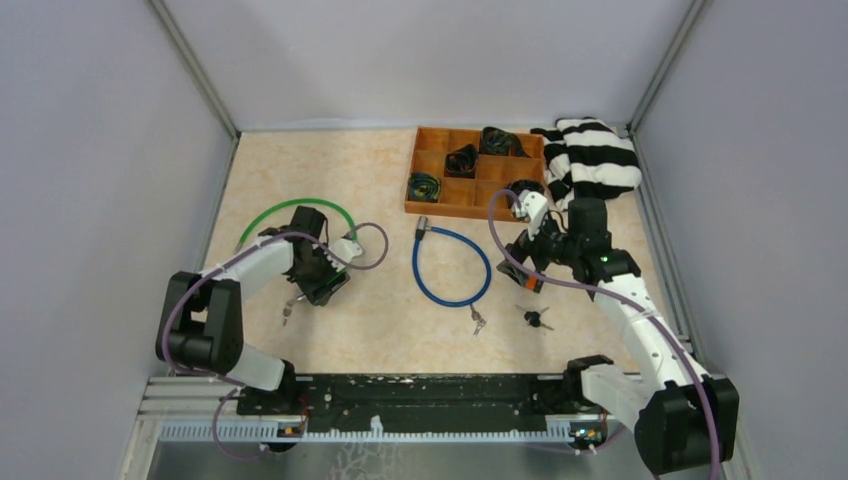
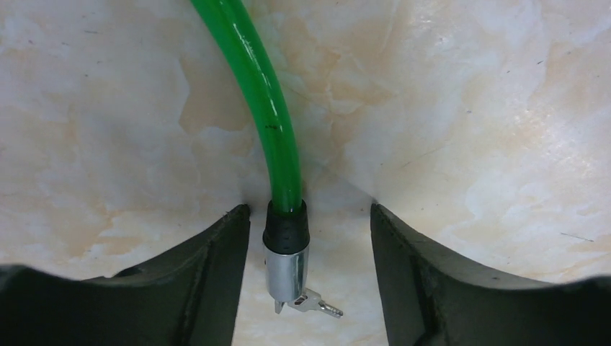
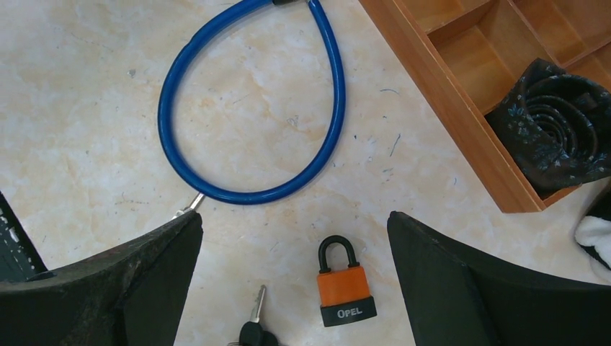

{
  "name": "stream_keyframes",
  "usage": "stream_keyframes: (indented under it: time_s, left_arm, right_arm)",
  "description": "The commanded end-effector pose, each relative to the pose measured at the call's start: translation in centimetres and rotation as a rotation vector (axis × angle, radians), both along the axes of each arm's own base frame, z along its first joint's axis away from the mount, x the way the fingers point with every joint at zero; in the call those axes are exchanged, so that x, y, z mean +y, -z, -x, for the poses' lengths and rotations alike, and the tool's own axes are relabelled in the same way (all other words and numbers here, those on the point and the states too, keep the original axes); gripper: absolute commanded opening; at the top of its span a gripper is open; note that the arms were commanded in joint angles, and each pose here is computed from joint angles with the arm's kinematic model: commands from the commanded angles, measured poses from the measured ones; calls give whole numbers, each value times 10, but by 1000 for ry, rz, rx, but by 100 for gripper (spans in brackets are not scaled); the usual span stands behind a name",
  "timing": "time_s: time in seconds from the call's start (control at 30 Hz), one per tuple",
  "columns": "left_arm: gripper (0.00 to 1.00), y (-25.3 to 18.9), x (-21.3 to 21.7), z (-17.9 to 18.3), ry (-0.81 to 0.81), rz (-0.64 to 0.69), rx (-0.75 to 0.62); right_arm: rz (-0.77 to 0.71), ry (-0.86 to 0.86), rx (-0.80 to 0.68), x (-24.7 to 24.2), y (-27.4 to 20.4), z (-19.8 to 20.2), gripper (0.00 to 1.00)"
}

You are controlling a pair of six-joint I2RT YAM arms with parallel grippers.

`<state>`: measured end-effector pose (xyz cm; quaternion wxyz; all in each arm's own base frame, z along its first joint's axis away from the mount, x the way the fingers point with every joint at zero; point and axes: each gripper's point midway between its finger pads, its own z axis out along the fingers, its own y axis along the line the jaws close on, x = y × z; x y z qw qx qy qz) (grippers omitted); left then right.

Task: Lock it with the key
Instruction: Pick up the lock from the center of the board.

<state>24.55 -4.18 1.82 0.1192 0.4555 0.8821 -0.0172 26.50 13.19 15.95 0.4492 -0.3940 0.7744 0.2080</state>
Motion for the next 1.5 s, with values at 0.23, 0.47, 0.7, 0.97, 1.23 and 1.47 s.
stream_keyframes:
  time_s: [0.23,0.47,0.7,0.97,1.23,1.47]
  left_arm:
    - [52,16,-1,-2,86,-27,43]
    - [47,21,-15,-5,132,-30,51]
    - [31,30,-26,13,225,-83,73]
    - [10,24,-17,47,425,-237,44]
    - [0,-10,-6,80,621,-292,36]
    - [0,-32,2,108,866,-324,69]
  right_arm:
    - [-28,-27,-22,4,-6,3,98]
    - [-25,-26,-12,3,-4,3,98]
    - [-26,-32,-5,4,-1,4,98]
    - [-39,-51,19,8,4,6,98]
    - [-53,-87,51,14,11,4,97]
    - [18,-199,54,46,10,-6,92]
